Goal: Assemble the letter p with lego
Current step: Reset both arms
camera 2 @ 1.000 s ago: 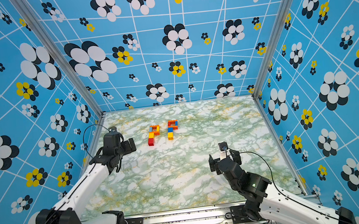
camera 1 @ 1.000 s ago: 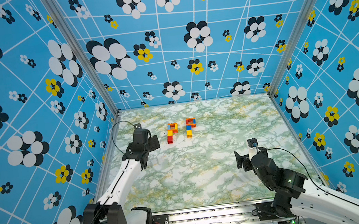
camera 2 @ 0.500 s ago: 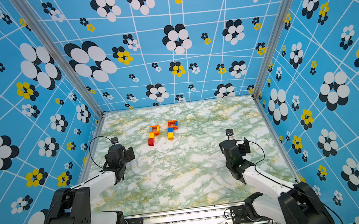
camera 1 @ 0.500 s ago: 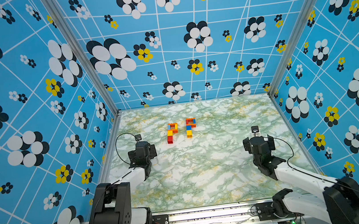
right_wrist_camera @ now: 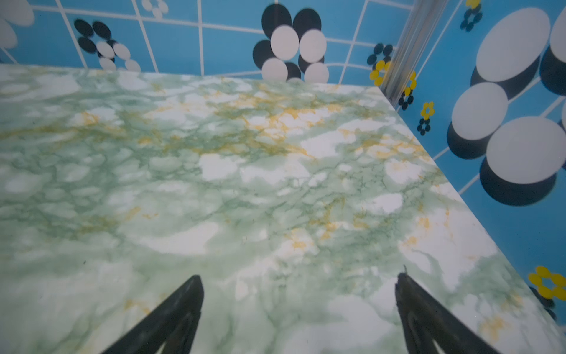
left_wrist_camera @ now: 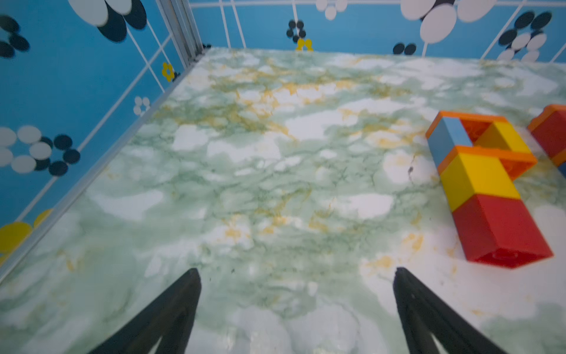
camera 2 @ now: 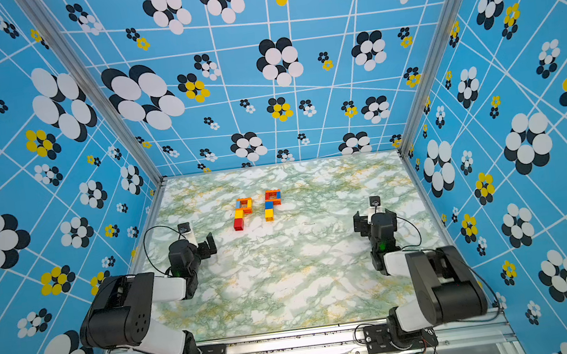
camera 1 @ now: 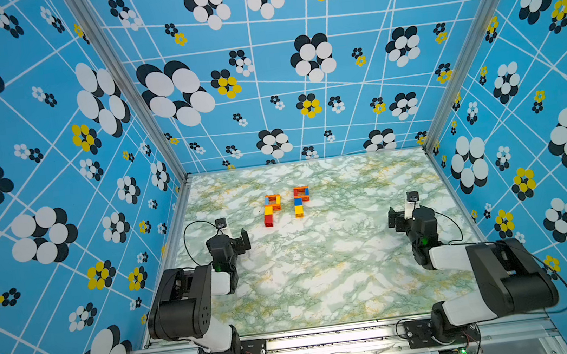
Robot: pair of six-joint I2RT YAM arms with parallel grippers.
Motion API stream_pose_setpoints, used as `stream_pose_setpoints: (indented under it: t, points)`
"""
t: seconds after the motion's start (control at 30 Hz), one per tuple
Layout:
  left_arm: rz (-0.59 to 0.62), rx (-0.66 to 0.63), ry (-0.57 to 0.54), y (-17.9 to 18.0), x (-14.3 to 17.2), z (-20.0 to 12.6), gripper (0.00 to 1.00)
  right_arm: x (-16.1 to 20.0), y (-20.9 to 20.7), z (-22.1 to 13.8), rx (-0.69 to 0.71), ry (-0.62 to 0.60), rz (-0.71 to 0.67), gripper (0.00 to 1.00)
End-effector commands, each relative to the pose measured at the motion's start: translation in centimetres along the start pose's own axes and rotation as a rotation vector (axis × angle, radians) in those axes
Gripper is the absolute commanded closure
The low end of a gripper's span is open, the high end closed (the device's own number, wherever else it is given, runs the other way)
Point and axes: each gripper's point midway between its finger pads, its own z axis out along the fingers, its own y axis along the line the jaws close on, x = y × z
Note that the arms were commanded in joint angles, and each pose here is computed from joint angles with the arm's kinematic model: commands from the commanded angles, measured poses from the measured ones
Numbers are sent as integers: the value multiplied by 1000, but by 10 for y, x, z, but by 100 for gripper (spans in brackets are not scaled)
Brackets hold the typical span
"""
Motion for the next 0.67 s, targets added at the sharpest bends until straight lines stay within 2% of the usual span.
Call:
stream_pose_setpoints:
  t: [0.0,0.07,0.2,0.3,0.4,0.63]
  points:
    - [0,-3,-79,0,-20,0,1,-12,-1,3,-11,-30,67,1]
    - [0,4,-75,-1,-19,-1,1,-16,-3,7,7,-59,76,1]
    - [12,14,-68,-4,-20,1,1,-13,-27,3,139,-69,125,1]
    - [20,33,-58,-8,-20,3,1,-14,-27,3,141,-70,127,1]
    - [48,119,-25,-23,-18,6,1,-13,-26,3,140,-69,127,1]
    - [66,112,-38,-24,-19,4,1,-14,-26,2,140,-70,127,1]
